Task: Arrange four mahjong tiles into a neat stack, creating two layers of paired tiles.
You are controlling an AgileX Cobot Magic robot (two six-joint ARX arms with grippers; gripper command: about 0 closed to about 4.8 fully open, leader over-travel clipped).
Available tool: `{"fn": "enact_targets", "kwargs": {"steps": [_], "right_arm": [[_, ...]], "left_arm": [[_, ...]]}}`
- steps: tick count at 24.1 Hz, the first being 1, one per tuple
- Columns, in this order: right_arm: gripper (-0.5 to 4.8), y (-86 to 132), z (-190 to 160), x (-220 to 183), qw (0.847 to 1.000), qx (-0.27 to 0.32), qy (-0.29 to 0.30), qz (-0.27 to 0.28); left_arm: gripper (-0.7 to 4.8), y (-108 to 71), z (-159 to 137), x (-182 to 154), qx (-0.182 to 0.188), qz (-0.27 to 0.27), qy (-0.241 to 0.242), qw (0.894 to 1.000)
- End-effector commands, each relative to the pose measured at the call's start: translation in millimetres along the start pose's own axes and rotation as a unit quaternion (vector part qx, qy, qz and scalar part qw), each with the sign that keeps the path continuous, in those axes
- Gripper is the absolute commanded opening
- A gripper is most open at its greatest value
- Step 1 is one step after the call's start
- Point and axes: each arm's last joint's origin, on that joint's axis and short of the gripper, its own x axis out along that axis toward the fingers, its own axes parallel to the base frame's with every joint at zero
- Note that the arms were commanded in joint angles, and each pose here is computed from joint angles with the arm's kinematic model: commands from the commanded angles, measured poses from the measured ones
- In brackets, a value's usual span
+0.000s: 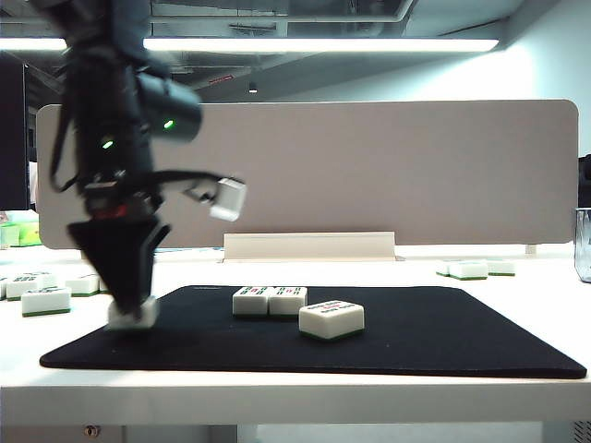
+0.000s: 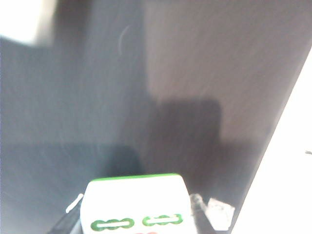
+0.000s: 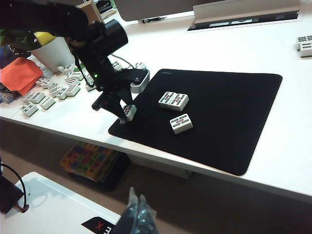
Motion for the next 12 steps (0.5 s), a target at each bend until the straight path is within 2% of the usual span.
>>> {"fn": "enact_targets", "kwargs": {"steps": [1, 3, 6, 10, 12], "right_arm": [[-0.01, 1, -1, -3, 1.000, -0.008, -0.011, 0.003], [-0.01, 1, -1, -3, 1.000, -0.009, -0.011, 0.003], [-0.01, 1, -1, -3, 1.000, -0.012, -0.011, 0.003], [-0.01, 1, -2, -3, 1.000, -0.020, -0.009, 0.003], [-0.01, 1, -2, -3, 1.000, -0.019, -0.008, 0.002]], "left_arm": [[1.28, -4.0, 34, -26, 0.044, 0.059, -0.028, 0.997], [1.29, -4.0, 54, -39, 0.071, 0.103, -0.066, 0.990], [1.29, -7.8, 80, -43, 0.121, 0.151, -0.095, 0.976], [1.30, -7.4, 97, -24, 0.156, 0.146, -0.082, 0.973], [1.35, -3.3, 100, -14, 0.156, 0.138, -0.076, 0.975]]}}
